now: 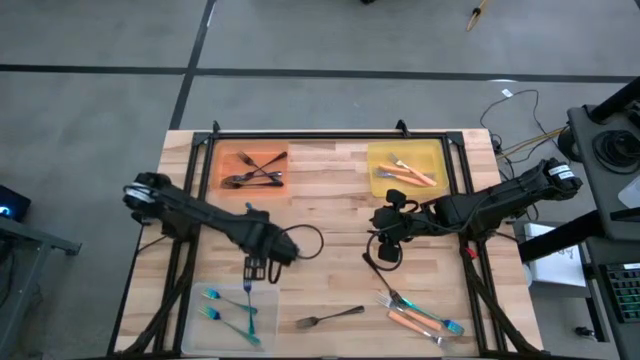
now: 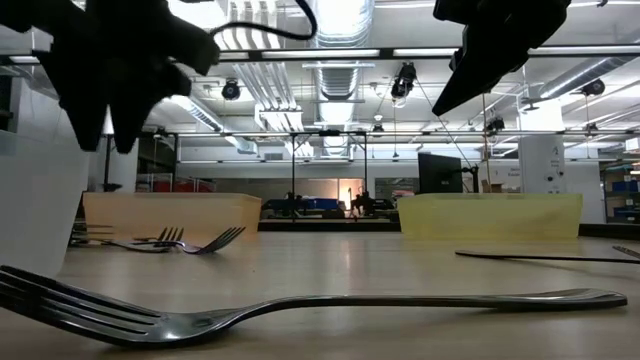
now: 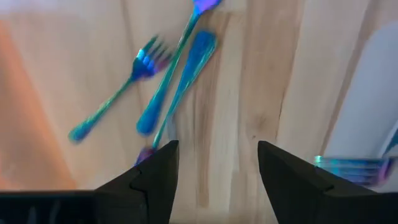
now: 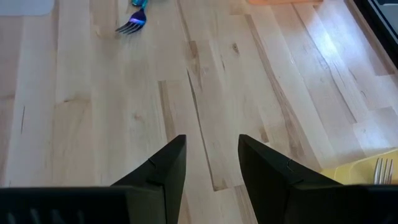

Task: Sort silverware by color (type)
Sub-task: Put the blue fork into the transparent bin

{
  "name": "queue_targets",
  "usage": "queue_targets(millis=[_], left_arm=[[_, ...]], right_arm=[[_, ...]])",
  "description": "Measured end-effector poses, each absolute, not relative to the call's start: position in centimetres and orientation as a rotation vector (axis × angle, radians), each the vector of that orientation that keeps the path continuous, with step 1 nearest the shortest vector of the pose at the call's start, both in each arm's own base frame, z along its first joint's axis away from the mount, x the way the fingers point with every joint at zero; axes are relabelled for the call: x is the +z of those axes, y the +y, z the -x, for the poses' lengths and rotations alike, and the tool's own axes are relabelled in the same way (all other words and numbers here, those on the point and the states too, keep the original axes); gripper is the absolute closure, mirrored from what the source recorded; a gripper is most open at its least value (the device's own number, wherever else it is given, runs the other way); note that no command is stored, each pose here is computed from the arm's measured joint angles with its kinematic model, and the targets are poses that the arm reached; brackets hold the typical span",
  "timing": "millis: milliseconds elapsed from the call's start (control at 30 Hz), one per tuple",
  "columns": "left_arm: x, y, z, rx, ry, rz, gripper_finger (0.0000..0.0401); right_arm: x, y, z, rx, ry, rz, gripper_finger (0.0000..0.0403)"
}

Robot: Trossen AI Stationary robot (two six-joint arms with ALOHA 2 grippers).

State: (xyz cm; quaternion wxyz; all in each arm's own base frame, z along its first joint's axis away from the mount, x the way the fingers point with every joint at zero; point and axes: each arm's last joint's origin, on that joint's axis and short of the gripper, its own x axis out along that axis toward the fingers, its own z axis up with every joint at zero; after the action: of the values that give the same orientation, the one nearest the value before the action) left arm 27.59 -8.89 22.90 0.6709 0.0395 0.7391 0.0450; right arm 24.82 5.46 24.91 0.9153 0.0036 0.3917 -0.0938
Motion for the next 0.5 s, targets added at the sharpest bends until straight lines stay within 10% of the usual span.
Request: queue_targets(millis=[500], left_arm=[[20.7, -6.7, -30.4, -0.051, 1.434, -0.121, 0.0204]], right_arm=[[24.9, 5.5, -24.8, -0.193, 0.806, -0.007, 0.0266]])
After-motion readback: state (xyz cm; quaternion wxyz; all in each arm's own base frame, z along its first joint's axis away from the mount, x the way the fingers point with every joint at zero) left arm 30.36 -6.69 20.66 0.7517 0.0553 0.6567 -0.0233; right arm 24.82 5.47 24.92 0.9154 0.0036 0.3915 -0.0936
